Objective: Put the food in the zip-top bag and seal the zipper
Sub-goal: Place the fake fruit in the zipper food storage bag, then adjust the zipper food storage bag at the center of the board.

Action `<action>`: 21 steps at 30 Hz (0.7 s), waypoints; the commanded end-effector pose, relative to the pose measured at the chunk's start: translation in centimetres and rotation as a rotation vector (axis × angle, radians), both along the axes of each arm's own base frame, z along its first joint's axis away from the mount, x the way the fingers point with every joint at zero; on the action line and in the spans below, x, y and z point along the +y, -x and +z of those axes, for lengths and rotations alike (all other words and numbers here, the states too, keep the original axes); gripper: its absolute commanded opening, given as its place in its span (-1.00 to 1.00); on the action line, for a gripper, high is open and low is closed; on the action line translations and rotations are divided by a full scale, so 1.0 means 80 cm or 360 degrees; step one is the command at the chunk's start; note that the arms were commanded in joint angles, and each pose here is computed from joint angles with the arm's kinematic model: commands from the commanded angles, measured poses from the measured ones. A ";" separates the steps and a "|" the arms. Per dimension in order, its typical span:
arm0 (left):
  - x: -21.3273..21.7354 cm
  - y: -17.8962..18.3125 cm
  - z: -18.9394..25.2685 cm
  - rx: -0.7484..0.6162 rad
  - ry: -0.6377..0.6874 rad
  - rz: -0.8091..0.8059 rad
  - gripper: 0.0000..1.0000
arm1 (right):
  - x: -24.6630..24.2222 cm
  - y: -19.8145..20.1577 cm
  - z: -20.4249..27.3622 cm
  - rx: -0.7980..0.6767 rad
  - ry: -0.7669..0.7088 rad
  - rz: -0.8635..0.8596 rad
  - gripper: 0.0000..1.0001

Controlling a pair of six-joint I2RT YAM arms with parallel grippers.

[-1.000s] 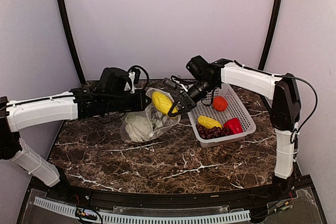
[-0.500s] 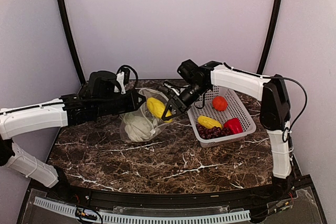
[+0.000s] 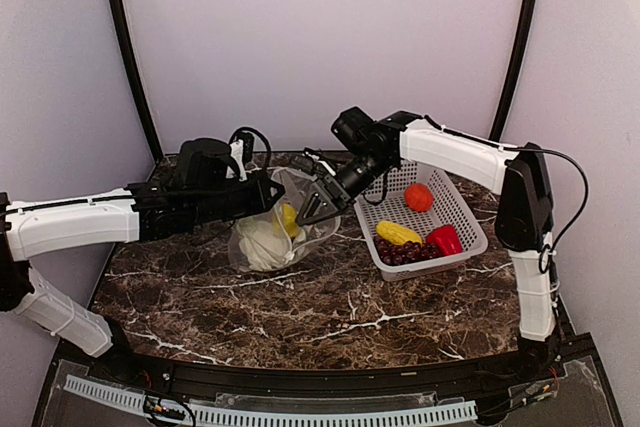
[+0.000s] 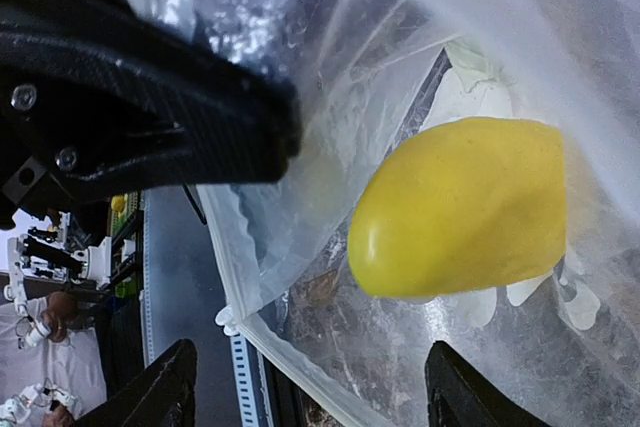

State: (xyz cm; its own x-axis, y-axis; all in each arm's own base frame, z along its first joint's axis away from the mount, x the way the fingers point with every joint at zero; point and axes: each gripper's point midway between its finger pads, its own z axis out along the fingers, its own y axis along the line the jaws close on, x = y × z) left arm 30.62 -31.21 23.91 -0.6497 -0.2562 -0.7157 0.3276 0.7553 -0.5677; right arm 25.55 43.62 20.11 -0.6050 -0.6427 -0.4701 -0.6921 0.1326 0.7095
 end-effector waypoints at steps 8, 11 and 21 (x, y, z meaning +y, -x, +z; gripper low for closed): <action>0.027 0.007 0.023 -0.0100 -0.0038 0.0074 -0.98 | -0.072 -0.079 0.004 -0.0755 0.0372 -0.0310 0.34; 0.028 0.008 0.022 -0.0101 -0.0038 0.0069 -0.98 | -0.074 -0.077 -0.019 -0.0693 0.0422 -0.0303 0.23; 0.034 0.011 0.019 -0.0112 -0.0062 0.0076 -0.98 | -0.050 -0.070 -0.041 -0.0491 0.0370 -0.0218 -0.94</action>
